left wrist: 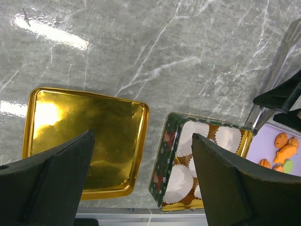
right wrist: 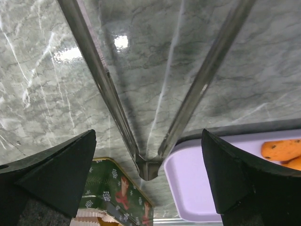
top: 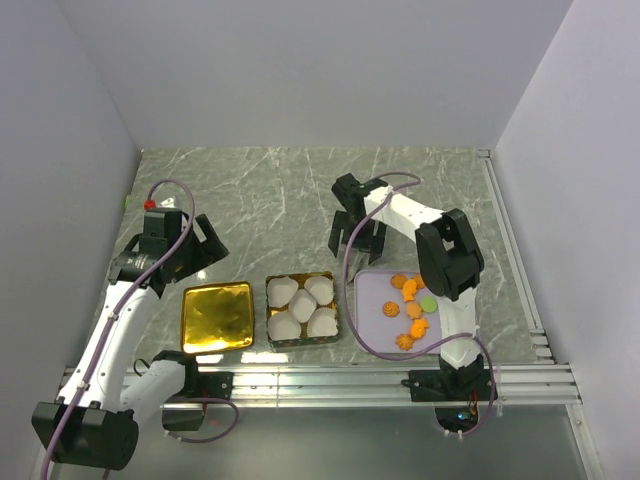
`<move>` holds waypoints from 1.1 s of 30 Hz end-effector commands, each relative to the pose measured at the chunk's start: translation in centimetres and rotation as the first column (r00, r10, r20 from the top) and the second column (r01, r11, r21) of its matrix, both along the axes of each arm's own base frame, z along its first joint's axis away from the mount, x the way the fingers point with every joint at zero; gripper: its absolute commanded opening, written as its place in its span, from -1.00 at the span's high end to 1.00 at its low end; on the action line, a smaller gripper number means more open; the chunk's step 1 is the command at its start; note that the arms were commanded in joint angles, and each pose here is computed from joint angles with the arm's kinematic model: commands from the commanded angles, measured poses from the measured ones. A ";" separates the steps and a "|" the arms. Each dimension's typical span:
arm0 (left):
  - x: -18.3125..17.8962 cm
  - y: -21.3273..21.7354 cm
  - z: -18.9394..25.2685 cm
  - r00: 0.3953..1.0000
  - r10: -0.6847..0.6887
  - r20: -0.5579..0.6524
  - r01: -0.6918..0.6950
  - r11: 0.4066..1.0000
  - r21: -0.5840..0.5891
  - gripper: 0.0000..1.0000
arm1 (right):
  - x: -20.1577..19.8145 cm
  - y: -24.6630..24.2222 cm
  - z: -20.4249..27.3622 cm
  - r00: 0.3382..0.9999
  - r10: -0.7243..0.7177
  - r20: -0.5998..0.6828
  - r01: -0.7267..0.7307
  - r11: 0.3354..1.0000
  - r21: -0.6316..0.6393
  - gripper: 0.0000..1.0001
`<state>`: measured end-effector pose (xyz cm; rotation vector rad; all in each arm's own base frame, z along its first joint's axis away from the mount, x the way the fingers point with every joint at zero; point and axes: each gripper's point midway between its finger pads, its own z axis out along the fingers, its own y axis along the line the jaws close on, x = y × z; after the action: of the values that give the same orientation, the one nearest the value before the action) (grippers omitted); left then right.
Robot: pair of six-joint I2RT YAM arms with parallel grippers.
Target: Pack the cookies
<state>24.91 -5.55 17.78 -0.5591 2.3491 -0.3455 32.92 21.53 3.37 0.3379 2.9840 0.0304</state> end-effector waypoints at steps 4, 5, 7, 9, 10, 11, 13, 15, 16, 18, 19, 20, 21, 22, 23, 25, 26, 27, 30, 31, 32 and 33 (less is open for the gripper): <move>0.7 0.0 0.4 0.999 -0.011 0.036 0.011 1.000 0.011 -0.79 | 0.4 1.1 -0.8 1.000 0.001 0.013 -0.001 1.000 -0.010 -0.91; 0.7 -0.1 0.5 0.999 -0.012 0.039 0.012 1.000 0.010 -0.79 | 0.4 1.0 -1.0 1.000 -0.004 0.010 0.004 1.000 -0.017 -0.89; 0.7 0.0 0.4 0.999 -0.010 0.039 0.009 1.000 0.010 -0.79 | 0.4 0.6 -1.3 1.000 -0.011 0.013 0.011 0.999 -0.038 -0.88; 0.7 0.0 0.5 0.999 -0.010 0.042 0.009 1.000 0.009 -0.79 | 0.5 0.5 -1.6 1.000 -0.016 0.013 0.016 0.999 -0.043 -0.87; 0.7 0.0 0.5 0.999 -0.010 0.042 0.009 1.000 0.009 -0.79 | 0.6 0.4 -1.8 1.000 -0.018 0.019 0.019 0.998 -0.051 -0.84; 0.6 0.0 0.5 0.999 -0.009 0.042 0.008 1.000 0.008 -0.79 | 0.7 0.3 -1.9 1.000 -0.022 0.020 0.023 0.998 -0.054 -0.82; 0.7 0.0 0.4 0.999 -0.010 0.041 0.009 1.000 0.009 -0.79 | 1.1 0.3 -1.9 0.999 -0.019 0.028 0.021 0.998 -0.060 -0.74; 0.7 0.0 0.5 0.999 -0.010 0.045 0.009 1.000 0.009 -0.79 | 1.3 0.2 -2.1 0.999 -0.024 0.025 0.026 0.998 -0.064 -0.68; 0.7 0.0 0.4 0.999 -0.010 0.041 0.009 1.000 0.009 -0.79 | 1.5 0.2 -2.1 0.999 -0.027 0.027 0.029 0.998 -0.063 -0.62; 0.7 0.0 0.3 0.999 -0.010 0.039 0.009 1.000 0.010 -0.78 | 1.6 0.1 -2.3 0.999 -0.032 0.027 0.034 0.997 -0.066 -0.56; 0.7 0.0 0.4 0.999 -0.010 0.041 0.009 1.000 0.009 -0.78 | 1.6 0.0 -2.4 0.999 -0.034 0.026 0.035 0.997 -0.067 -0.49; 0.7 0.0 0.3 0.999 -0.010 0.039 0.009 1.000 0.010 -0.78 | 1.5 0.0 -2.4 0.999 -0.031 0.027 0.033 0.997 -0.072 -0.46; 0.7 -0.1 0.4 0.999 -0.011 0.042 0.011 1.000 0.009 -0.78 | 1.6 -0.2 -2.5 0.999 -0.034 0.027 0.036 0.997 -0.074 -0.40; 0.7 0.0 0.5 0.999 -0.010 0.044 0.009 1.000 0.009 -0.78 | 1.6 -0.3 -2.6 0.999 -0.034 0.028 0.036 0.996 -0.077 -0.36; 0.7 0.0 0.4 0.999 -0.010 0.042 0.009 1.000 0.009 -0.77 | 1.7 -0.3 -2.5 0.999 -0.036 0.032 0.038 0.996 -0.076 -0.32; 0.7 0.0 0.3 0.999 -0.010 0.041 0.009 1.000 0.009 -0.77 | 1.8 -0.6 -2.5 0.999 -0.035 0.037 0.038 0.996 -0.082 -0.19; 0.7 0.0 0.4 0.999 -0.010 0.044 0.009 1.000 0.009 -0.77 | 1.8 -0.7 -2.5 0.999 -0.031 0.039 0.034 0.996 -0.085 -0.15; 0.7 0.0 0.4 0.999 -0.010 0.044 0.009 1.000 0.009 -0.76 | 2.0 -0.8 -2.4 0.998 -0.033 0.048 0.037 0.995 -0.092 -0.10; 0.7 -0.1 0.4 0.999 -0.009 0.042 0.008 1.000 0.008 -0.75 | 2.4 -1.3 -1.7 0.998 -0.026 0.065 0.033 0.994 -0.107 -0.02; 0.7 -0.1 0.4 0.999 -0.010 0.042 0.009 1.000 0.007 -0.75 | 2.7 -1.4 -1.0 0.997 -0.025 0.077 0.034 0.994 -0.108 0.03; 0.7 -0.1 0.4 0.999 -0.008 0.042 0.007 1.000 0.007 -0.75 | 2.9 -1.4 -0.4 0.996 -0.019 0.090 0.028 0.994 -0.108 0.04; 0.7 -0.1 0.4 0.999 -0.010 0.043 0.010 1.000 0.006 -0.75 | 3.3 -1.5 0.3 0.994 -0.019 0.110 0.031 0.993 -0.110 0.06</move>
<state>25.18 -5.59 17.83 -0.5561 2.3390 -0.3494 33.75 21.72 1.61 0.3357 2.9666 -0.0403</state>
